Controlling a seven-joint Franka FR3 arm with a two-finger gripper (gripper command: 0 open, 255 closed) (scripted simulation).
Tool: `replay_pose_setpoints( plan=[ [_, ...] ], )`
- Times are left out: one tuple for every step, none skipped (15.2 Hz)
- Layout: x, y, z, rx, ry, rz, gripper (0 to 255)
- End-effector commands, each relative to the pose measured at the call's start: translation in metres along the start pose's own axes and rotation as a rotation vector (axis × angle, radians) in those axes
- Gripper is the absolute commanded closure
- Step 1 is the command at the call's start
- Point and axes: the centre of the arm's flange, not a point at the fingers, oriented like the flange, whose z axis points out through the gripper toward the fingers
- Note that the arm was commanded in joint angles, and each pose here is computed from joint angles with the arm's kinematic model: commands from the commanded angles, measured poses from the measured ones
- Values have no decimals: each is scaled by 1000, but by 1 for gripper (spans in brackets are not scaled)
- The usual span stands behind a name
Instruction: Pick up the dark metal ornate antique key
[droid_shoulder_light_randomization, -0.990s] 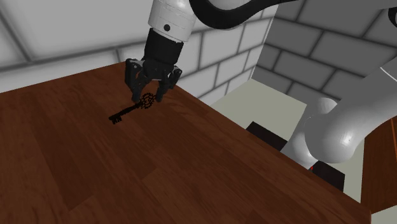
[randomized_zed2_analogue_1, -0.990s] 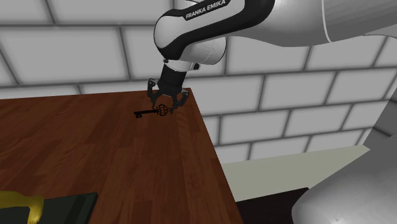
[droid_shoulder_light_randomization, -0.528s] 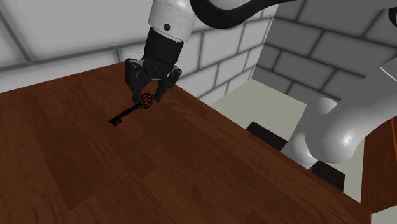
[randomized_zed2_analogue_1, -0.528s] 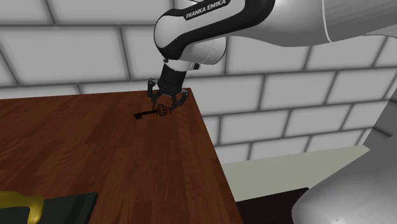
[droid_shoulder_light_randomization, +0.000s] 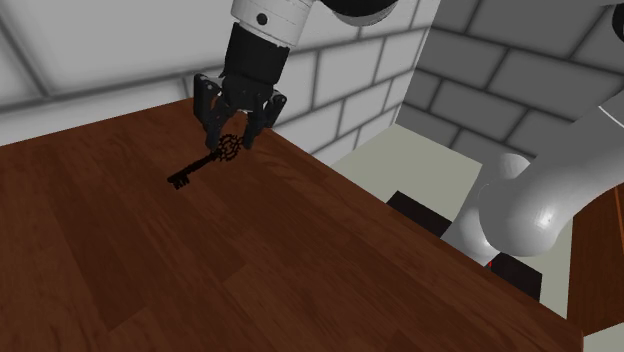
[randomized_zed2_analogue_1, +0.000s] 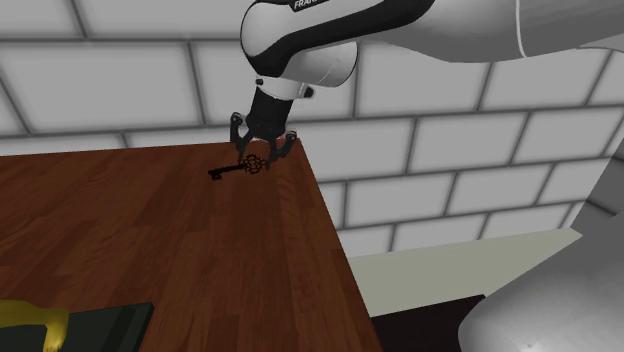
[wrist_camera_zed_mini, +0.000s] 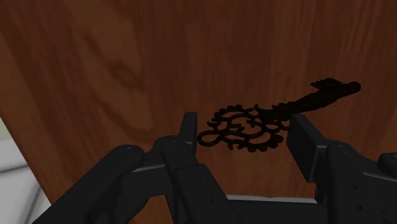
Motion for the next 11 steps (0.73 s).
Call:
replay_pose_setpoints(
  plan=[
    [2,-4,-10,0,0,0,255],
    [2,-6,-15,0,0,0,255],
    [3,-7,-20,0,0,0,255],
    [3,-9,-25,0,0,0,255],
    [4,-11,-30,0,0,0,255],
    [4,-13,-35,0,0,0,255],
    [4,-15,-40,0,0,0,255],
    [5,-17,-45,0,0,0,255],
    [5,-19,-50,0,0,0,255],
    [5,-19,-50,0,0,0,255],
    [5,-19,-50,0,0,0,255]
  ],
)
